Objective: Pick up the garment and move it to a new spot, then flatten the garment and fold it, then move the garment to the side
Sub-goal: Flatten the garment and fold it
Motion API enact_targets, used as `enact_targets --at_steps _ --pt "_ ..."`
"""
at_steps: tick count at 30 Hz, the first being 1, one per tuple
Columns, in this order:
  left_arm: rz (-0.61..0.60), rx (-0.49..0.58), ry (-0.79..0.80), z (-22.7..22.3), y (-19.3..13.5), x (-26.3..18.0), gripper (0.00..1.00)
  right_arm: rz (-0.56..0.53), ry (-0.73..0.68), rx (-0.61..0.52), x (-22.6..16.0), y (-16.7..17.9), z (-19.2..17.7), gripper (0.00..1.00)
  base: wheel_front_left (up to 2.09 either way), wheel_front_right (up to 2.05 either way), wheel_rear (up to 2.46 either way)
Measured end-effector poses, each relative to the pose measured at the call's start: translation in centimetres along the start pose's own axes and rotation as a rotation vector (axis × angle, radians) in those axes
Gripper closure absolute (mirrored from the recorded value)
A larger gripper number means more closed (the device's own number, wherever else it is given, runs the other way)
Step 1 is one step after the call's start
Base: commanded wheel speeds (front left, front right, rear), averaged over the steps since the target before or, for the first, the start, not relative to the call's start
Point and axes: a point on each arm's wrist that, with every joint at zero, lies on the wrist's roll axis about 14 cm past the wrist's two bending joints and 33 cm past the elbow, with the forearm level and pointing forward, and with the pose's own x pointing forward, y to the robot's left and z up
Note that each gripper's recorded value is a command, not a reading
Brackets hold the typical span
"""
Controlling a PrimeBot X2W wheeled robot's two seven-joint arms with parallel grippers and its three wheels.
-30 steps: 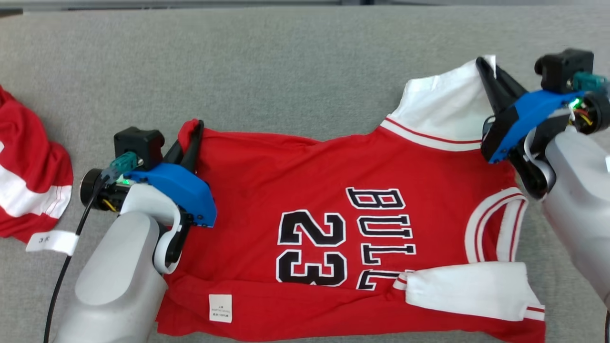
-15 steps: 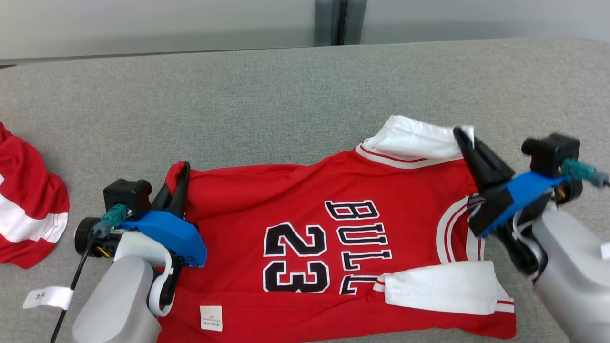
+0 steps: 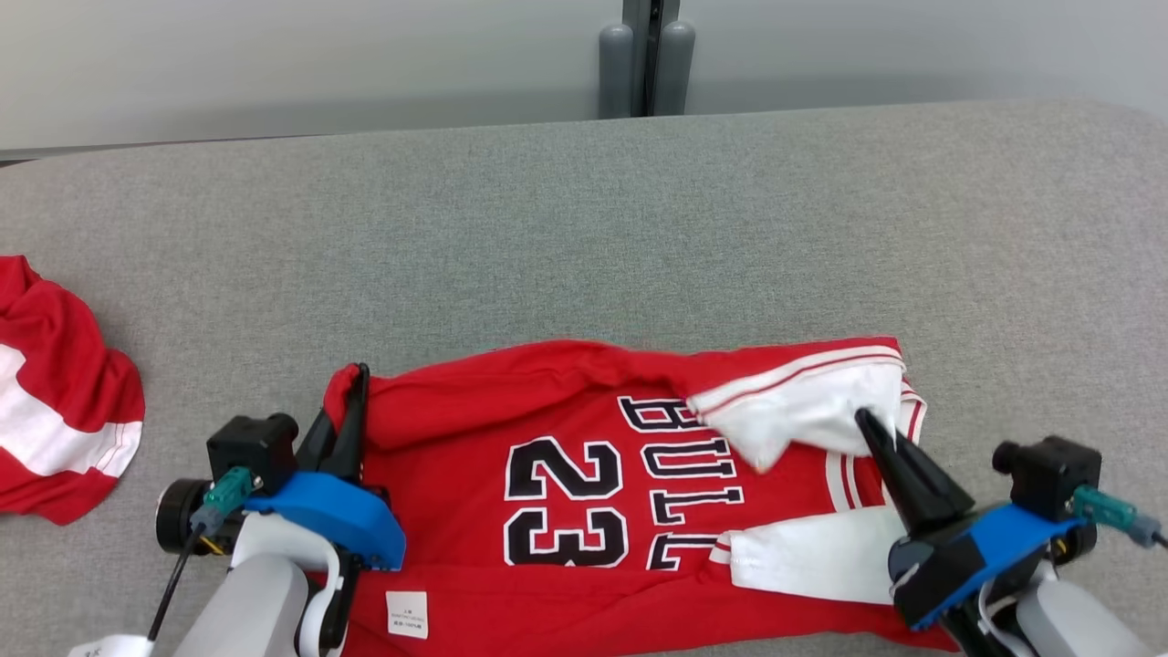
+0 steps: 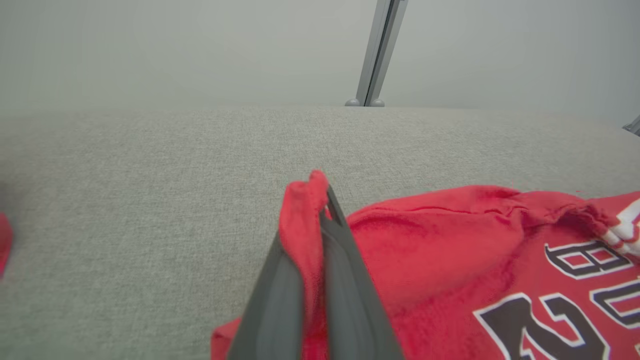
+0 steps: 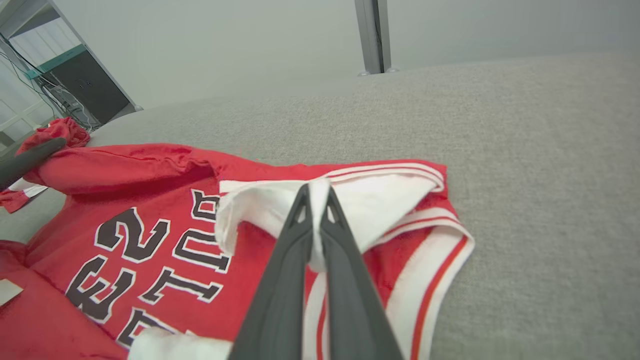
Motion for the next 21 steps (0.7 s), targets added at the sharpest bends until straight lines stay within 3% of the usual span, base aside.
enact_targets --at_steps 21 --pt "0.075 -0.068 0.007 -2.4 0.8 -4.1 1.0 -0.068 0.02 0.093 -5.9 1.8 -0.8 1.0 0.0 0.0 0.0"
